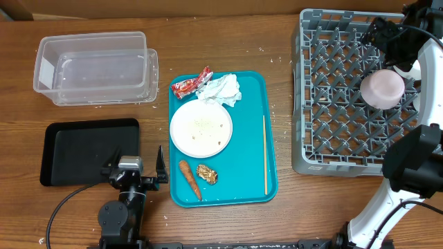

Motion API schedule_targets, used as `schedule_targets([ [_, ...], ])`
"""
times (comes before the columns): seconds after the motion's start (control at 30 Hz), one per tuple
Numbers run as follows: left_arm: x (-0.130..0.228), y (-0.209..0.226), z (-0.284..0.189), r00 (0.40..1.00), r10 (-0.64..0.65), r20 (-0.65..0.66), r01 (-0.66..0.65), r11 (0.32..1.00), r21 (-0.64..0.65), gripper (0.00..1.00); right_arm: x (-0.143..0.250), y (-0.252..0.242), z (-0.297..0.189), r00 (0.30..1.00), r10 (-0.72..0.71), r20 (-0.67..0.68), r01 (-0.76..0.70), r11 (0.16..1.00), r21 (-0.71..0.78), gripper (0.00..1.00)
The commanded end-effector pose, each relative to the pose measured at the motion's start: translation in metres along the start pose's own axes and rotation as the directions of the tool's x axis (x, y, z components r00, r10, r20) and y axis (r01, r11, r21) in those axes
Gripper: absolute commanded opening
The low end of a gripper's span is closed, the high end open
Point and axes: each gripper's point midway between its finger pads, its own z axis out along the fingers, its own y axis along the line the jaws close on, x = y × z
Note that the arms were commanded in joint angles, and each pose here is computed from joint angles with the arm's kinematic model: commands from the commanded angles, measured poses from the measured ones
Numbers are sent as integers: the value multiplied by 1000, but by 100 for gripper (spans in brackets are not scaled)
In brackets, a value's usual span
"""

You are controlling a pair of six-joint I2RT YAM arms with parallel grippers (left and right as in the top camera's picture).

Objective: Sort waste into correct bins and load items into the dishwasher
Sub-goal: 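Raise the left gripper and reach toward the rice plate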

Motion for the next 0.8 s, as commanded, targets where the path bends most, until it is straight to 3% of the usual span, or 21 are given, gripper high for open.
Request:
schedule_targets([
  [0.0, -3, -23, -2, 985, -173, -5, 172, 976, 136, 100, -13, 7, -24, 998, -2, 61, 4, 1000, -23, 100],
  [0.13, -23, -42, -7, 899, -438, -21, 428, 865, 260, 100, -13, 7, -24, 998, -2, 61, 4, 1000, -23, 100],
  [0.2, -42, -52, -12, 876, -483, 6, 452, 823, 345, 100, -13, 7, -24, 998, -2, 61, 4, 1000, -22, 100],
  [0.3, -81, -74, -32, 885, -452, 109, 336, 784, 522, 100, -13, 7, -24, 998, -2, 61, 4, 1000, -23, 100],
  [0.43, -117, -82, -51, 873, -459, 166, 283, 752, 595, 100, -13, 7, -24, 998, -2, 61, 4, 1000, -23, 100],
  [0.63, -155, -88, -56, 922, -376, 91, 263, 783, 564, 100, -13, 7, -24, 998, -2, 61, 4, 1000, -23, 100],
  [0.77, -172, -99, -41, 959, -277, -58, 260, 781, 568, 100, -13, 7, -24, 998, -2, 61, 4, 1000, -23, 100],
])
